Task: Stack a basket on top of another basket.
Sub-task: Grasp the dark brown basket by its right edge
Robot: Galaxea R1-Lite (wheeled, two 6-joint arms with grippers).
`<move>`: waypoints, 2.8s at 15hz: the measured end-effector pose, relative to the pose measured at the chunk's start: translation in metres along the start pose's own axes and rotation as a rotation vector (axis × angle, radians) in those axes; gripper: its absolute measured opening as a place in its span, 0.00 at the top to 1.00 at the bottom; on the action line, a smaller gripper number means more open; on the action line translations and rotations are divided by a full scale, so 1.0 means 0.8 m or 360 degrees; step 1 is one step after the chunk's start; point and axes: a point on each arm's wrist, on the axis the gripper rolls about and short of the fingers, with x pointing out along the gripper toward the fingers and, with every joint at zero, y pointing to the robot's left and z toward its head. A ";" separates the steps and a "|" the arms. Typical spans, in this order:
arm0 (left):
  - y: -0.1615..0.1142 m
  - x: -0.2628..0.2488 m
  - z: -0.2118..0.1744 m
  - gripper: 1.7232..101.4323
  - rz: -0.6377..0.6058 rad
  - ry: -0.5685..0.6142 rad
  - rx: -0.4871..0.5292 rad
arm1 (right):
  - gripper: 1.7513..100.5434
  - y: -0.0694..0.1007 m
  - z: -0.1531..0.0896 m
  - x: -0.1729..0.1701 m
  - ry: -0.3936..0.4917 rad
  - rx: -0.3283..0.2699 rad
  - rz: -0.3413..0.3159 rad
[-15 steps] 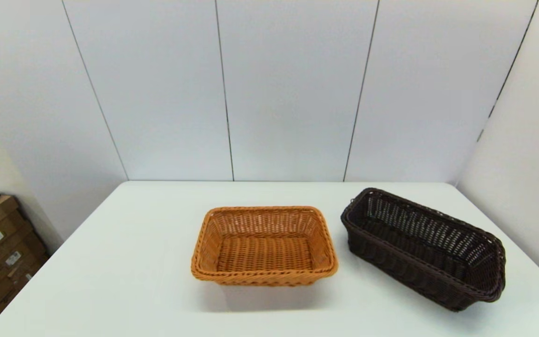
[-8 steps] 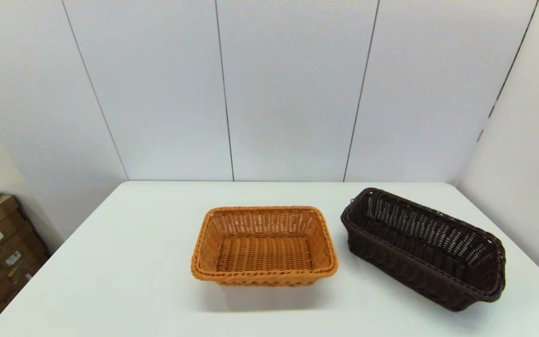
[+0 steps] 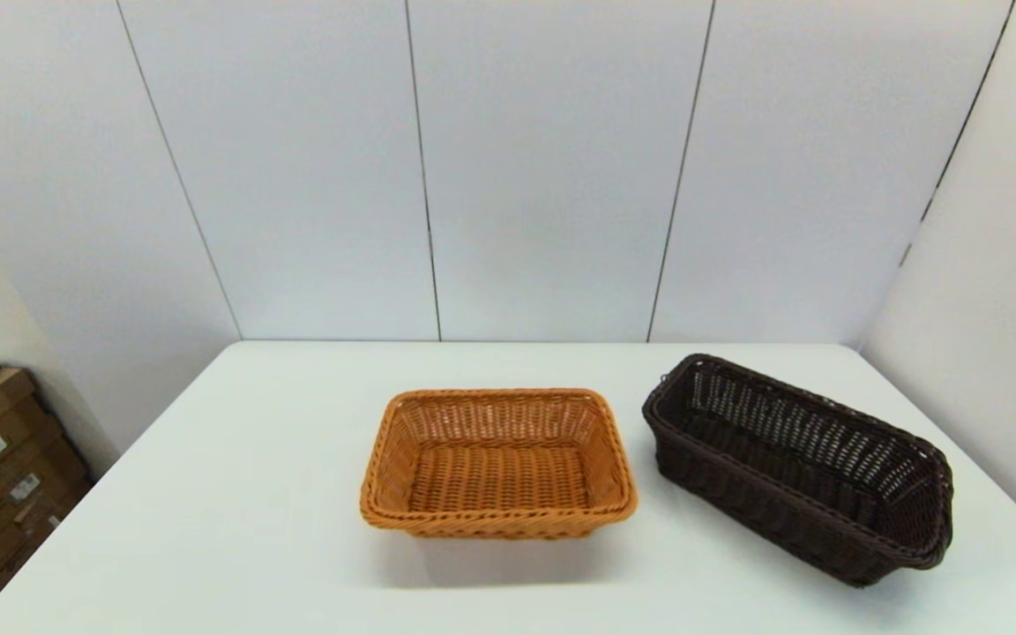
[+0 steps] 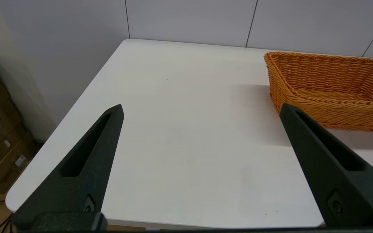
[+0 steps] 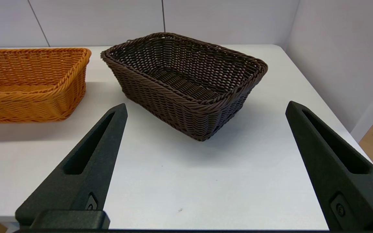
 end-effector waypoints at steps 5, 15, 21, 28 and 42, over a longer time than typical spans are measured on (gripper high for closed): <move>0.000 0.000 0.000 0.04 0.0000 -0.0001 0.0000 | 0.04 0.001 0.068 -0.028 -0.0155 -0.0006 0.0012; 0.000 0.000 0.000 0.04 0.0000 0.0000 0.0000 | 0.04 -0.009 0.291 0.066 0.0227 0.0157 -0.0644; 0.000 0.000 0.000 0.04 0.0000 -0.0001 0.0000 | 0.04 -0.036 0.282 0.194 0.1062 0.0587 -0.0942; 0.000 0.000 0.000 0.04 0.0000 -0.0001 0.0000 | 0.04 -0.026 0.176 0.301 0.1833 0.0974 -0.0821; 0.000 0.000 0.000 0.04 0.0000 0.0000 0.0001 | 0.04 -0.075 0.033 0.390 0.2094 0.1164 -0.0855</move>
